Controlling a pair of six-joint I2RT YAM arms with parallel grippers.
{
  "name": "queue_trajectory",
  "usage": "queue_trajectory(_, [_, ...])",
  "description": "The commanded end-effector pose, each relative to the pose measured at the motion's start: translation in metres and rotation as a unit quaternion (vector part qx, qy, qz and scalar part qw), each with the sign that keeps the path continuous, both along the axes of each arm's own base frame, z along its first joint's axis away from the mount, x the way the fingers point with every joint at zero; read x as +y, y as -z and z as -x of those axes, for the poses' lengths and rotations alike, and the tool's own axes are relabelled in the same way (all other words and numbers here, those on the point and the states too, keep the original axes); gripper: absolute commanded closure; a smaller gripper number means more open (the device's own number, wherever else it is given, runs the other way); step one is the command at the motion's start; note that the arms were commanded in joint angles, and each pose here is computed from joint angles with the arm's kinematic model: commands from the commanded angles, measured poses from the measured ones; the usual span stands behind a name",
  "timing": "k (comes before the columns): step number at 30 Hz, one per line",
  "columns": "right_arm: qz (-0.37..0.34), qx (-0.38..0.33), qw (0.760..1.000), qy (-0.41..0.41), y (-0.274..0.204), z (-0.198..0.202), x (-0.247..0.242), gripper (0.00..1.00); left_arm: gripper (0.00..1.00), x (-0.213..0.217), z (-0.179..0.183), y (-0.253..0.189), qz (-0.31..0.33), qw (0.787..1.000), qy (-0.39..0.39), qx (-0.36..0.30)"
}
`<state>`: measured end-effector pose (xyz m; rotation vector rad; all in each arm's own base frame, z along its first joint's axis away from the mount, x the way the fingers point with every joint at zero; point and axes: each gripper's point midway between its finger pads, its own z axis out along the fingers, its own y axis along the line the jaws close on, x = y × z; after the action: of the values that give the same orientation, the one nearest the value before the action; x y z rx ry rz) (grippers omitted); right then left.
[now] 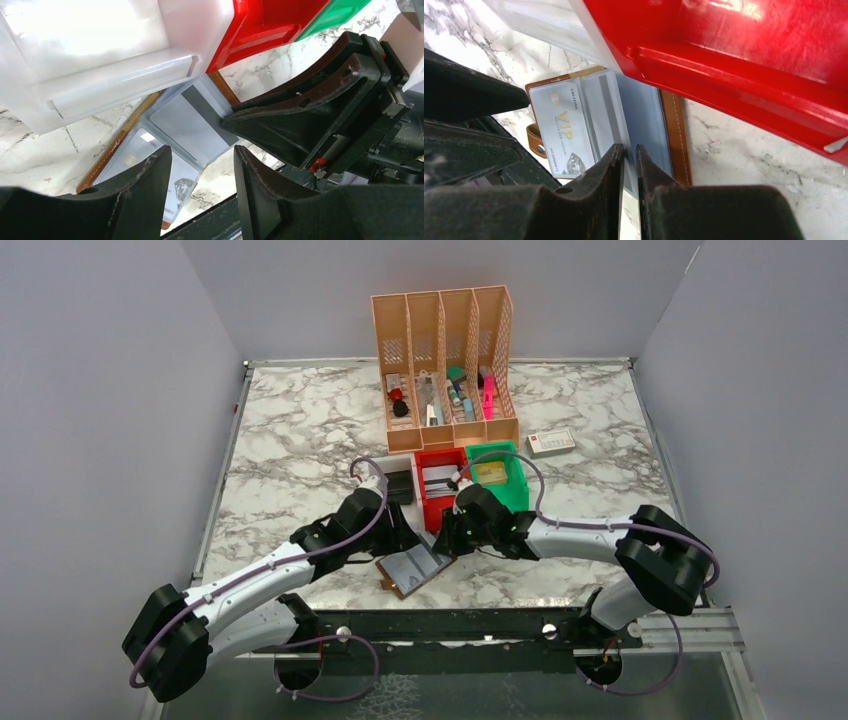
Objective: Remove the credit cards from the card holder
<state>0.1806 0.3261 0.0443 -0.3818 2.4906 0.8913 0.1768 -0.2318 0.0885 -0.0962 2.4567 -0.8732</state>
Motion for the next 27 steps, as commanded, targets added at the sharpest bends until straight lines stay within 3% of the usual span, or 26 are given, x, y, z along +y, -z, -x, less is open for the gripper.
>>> queue_trajectory(1, [0.018, 0.032, 0.999, 0.027, 0.013, 0.012, -0.017, 0.87, 0.48, 0.004, -0.002, 0.001, -0.007, 1.0, -0.009, -0.004])
queue_trajectory(4, [-0.001, 0.072, 0.997, 0.038, 0.023, 0.032, -0.027, 0.94, 0.47, 0.0, -0.003, -0.002, -0.007, 1.0, 0.002, -0.006])
queue_trajectory(9, [-0.019, 0.121, 0.991, 0.06, 0.038, 0.058, -0.042, 0.89, 0.47, -0.009, -0.003, -0.002, -0.004, 1.0, 0.024, -0.004])
queue_trajectory(12, [-0.008, 0.099, 0.992, 0.074, 0.032, 0.051, -0.049, 0.81, 0.47, -0.014, -0.001, -0.001, -0.001, 0.999, 0.041, 0.0])
queue_trajectory(15, [0.004, 0.042, 0.994, 0.104, 0.01, 0.027, -0.054, 0.66, 0.47, -0.019, 0.0, -0.001, -0.001, 0.998, 0.059, 0.004])
queue_trajectory(17, [0.011, 0.003, 0.994, 0.112, -0.005, 0.013, -0.055, 0.62, 0.47, -0.022, 0.002, -0.001, -0.001, 0.998, 0.07, 0.006])
queue_trajectory(21, [0.0, -0.029, 0.996, 0.079, -0.028, 0.005, -0.042, 0.65, 0.47, -0.026, 0.003, -0.001, 0.001, 0.997, 0.082, 0.011])
queue_trajectory(27, [-0.017, 0.0, 0.999, 0.029, -0.016, 0.018, -0.025, 0.74, 0.47, -0.031, 0.005, -0.001, 0.012, 0.996, 0.088, 0.012])
